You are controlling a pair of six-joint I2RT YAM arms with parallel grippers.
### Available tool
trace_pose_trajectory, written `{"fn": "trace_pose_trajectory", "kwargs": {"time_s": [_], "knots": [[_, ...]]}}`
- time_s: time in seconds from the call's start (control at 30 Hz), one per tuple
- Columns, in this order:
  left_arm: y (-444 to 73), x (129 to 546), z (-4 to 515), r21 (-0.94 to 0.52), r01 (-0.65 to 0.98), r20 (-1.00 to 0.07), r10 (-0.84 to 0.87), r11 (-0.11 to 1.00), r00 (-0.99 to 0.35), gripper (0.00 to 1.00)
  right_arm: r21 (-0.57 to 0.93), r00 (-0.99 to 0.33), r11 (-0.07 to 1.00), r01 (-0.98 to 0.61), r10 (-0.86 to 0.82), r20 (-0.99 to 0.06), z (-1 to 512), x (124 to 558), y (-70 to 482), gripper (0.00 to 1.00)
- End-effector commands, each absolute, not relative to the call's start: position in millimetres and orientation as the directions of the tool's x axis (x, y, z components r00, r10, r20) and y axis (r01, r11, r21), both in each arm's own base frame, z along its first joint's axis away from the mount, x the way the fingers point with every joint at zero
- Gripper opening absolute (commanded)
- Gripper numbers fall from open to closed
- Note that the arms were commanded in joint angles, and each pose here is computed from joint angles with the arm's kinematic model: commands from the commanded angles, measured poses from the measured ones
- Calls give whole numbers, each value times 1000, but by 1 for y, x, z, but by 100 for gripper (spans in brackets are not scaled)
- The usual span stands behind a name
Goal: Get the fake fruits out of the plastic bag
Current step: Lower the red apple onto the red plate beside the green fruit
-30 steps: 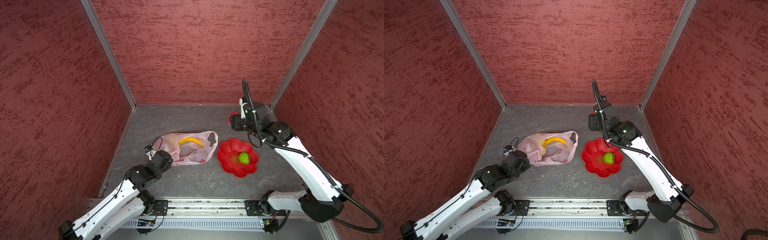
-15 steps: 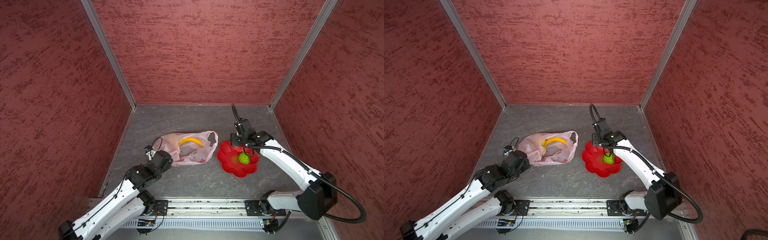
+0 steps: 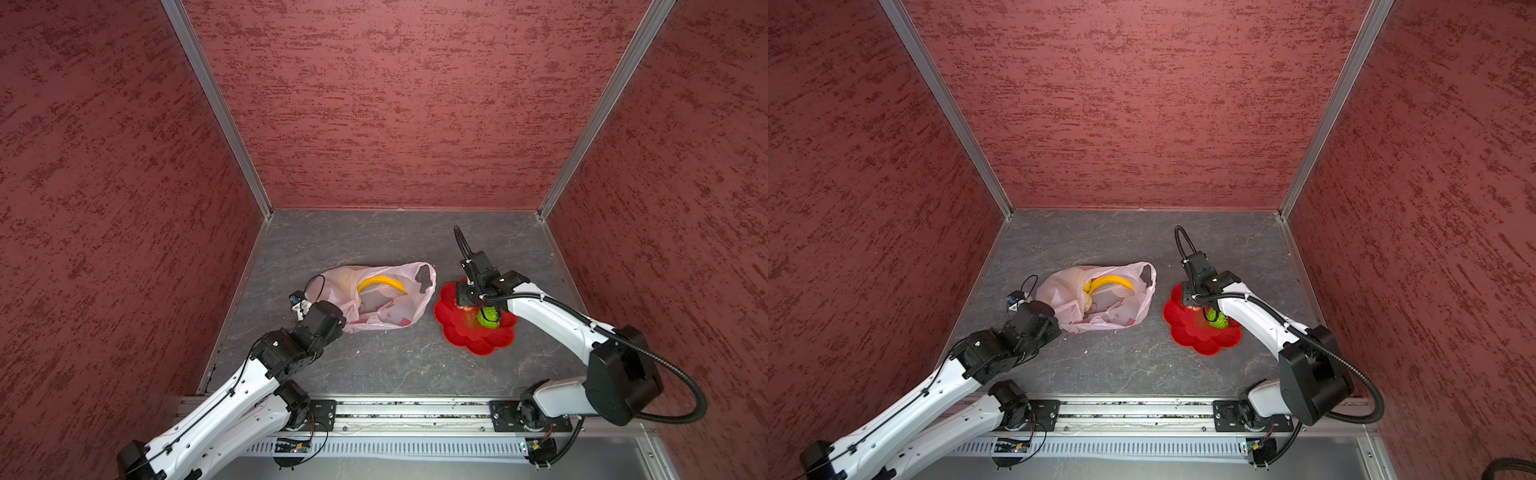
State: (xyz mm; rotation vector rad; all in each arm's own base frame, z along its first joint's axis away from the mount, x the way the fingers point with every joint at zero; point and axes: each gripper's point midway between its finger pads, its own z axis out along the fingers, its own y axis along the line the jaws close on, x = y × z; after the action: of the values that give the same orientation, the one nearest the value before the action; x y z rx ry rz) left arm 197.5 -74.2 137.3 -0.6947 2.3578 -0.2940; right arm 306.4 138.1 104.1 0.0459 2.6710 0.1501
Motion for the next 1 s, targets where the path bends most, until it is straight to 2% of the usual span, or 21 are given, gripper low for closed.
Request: {"fn": "trace_pose_trajectory", "kwargs": {"time_s": [0.0, 0.8, 0.97], "knots": [[-74, 200, 144, -387, -406, -535, -560, 828, -633, 0, 104, -886, 994, 33, 77, -456, 99, 311, 135, 36], [-73, 198, 146, -387, -407, -535, -561, 827, -631, 0, 11, -907, 998, 61, 60, -416, 66, 318, 117, 41], [-72, 198, 145, -385, -409, -534, -561, 827, -633, 0, 6, -914, 998, 62, 59, -402, 59, 319, 117, 44]]}}
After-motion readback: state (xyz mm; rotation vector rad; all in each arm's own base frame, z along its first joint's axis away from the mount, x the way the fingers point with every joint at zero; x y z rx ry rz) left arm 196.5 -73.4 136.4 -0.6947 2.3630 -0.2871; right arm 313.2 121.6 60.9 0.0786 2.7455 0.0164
